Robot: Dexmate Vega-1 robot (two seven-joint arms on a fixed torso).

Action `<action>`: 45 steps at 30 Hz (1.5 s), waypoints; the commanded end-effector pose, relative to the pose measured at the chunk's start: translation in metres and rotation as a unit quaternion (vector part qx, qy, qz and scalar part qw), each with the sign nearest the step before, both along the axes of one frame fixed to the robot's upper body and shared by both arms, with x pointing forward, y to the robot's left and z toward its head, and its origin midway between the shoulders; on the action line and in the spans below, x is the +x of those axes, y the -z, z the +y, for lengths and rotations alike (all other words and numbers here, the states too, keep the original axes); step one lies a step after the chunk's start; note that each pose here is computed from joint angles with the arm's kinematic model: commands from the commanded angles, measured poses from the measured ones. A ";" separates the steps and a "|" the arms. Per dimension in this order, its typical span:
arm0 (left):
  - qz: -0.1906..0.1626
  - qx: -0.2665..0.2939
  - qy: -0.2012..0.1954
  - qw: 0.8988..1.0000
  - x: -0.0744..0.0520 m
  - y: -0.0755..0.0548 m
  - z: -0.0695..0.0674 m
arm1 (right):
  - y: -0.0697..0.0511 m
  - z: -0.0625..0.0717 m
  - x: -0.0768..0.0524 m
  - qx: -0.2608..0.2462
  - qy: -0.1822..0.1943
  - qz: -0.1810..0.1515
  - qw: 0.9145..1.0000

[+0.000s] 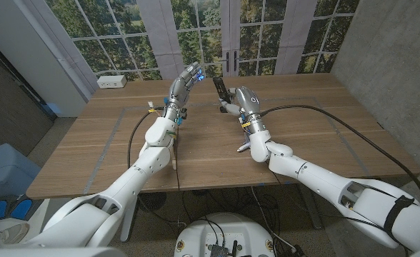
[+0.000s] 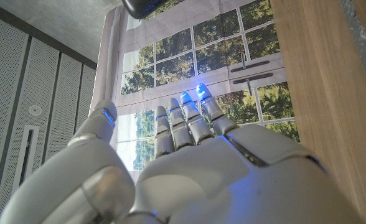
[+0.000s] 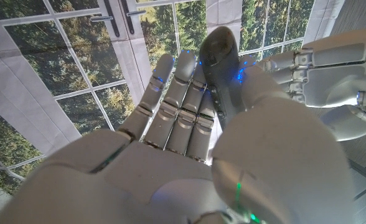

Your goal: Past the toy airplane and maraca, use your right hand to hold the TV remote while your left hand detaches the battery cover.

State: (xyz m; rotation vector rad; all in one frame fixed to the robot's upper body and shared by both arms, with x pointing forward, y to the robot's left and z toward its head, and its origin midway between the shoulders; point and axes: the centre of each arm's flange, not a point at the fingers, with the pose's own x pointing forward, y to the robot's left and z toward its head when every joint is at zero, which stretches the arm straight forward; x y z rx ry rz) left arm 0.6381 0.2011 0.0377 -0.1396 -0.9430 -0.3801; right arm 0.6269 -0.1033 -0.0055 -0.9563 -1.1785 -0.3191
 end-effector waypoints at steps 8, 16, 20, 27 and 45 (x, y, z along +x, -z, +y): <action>-0.026 0.016 0.010 0.999 -0.007 0.004 0.010 | -0.006 -0.013 -0.003 -0.048 0.058 0.084 0.994; -0.038 0.022 0.007 0.999 -0.011 0.003 0.016 | -0.009 -0.017 -0.005 -0.063 0.082 0.124 0.987; -0.042 0.018 0.009 0.999 -0.012 0.002 0.019 | -0.010 -0.020 -0.004 -0.073 0.098 0.146 0.982; -0.050 0.014 0.012 0.999 -0.012 0.000 0.024 | -0.010 -0.029 -0.004 -0.071 0.111 0.169 0.977; -0.048 -0.026 0.007 0.998 -0.009 -0.001 0.032 | -0.018 -0.041 0.002 -0.079 0.175 0.239 0.952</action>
